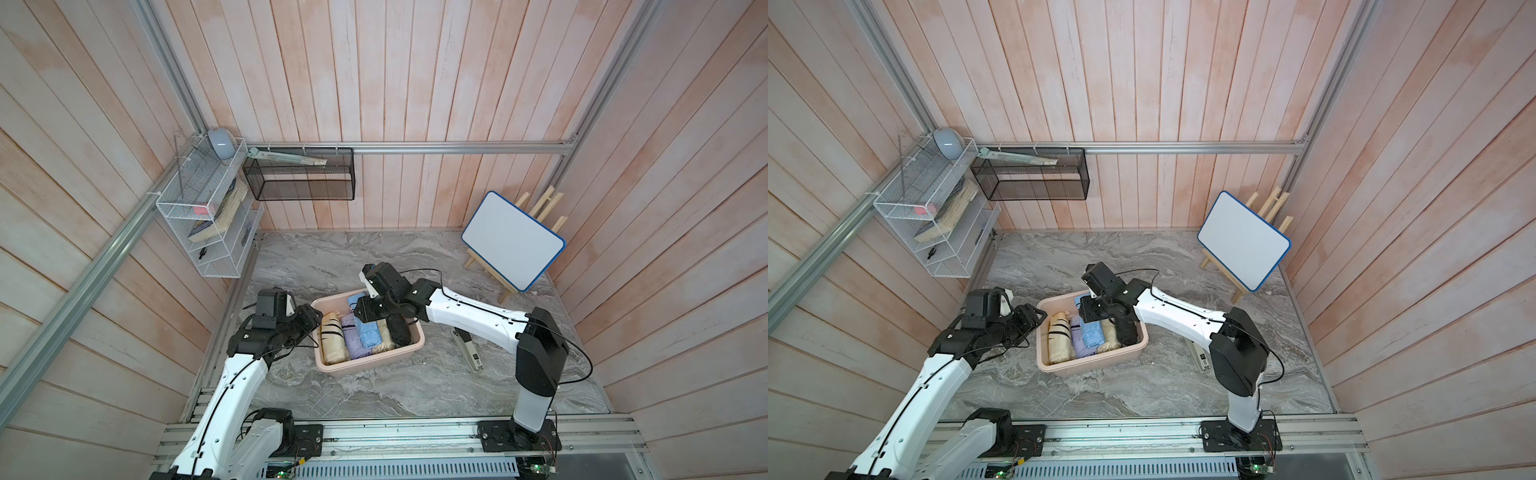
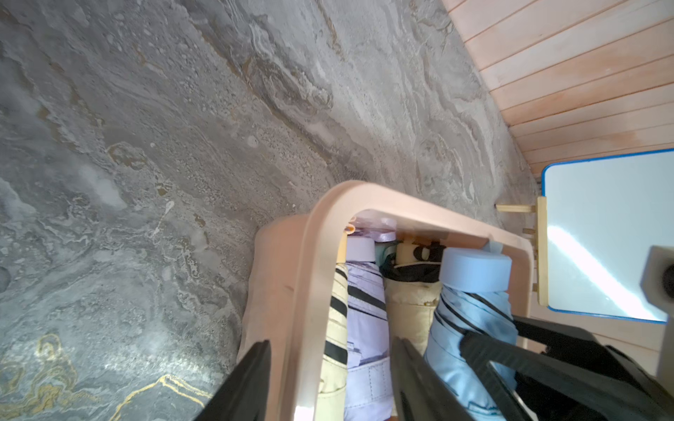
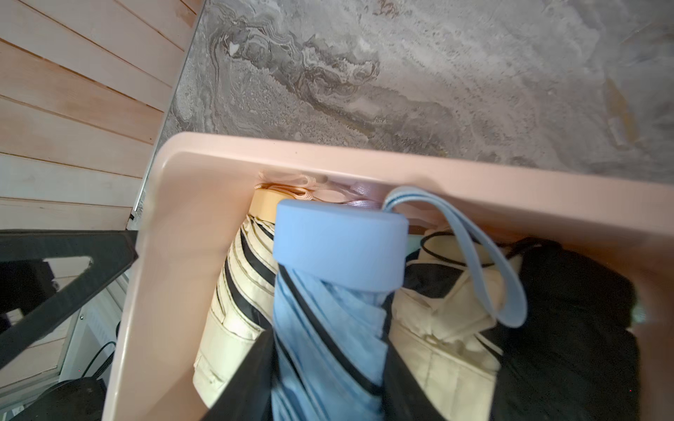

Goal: Put the umbrella into the storage box
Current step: Adjust the storage box at the center of the board.

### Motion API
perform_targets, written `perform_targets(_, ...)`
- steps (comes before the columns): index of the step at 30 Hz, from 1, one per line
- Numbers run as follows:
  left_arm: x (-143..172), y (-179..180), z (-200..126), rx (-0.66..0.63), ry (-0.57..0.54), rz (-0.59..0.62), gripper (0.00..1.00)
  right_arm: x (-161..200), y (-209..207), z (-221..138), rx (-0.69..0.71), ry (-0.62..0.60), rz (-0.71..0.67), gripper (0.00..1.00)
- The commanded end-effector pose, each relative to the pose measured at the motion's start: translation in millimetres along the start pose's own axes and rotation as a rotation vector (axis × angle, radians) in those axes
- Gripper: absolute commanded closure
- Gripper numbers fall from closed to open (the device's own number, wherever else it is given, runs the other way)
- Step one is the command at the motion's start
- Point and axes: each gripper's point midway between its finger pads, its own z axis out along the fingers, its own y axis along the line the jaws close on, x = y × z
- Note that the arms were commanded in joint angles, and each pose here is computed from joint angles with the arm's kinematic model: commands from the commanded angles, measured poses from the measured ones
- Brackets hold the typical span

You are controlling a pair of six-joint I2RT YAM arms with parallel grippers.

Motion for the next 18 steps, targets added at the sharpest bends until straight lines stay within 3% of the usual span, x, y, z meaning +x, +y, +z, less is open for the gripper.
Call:
perform_targets(1, 10, 1, 10, 0.019, 0.046, 0.026, 0.49, 1, 12, 8, -0.045, -0.005, 0.005, 0.73)
perform_targets(8, 24, -6, 18, 0.035, 0.097, 0.059, 0.60, 7, 15, 29, -0.051, 0.056, 0.034, 0.68)
perform_targets(13, 30, -15, 24, 0.043, 0.113, 0.072, 0.66, 10, 23, 38, -0.080, 0.086, 0.024, 0.51)
perform_targets(18, 28, -25, 28, 0.057, 0.107, 0.073, 0.70, -2, 29, 24, -0.120, 0.043, 0.014, 0.37)
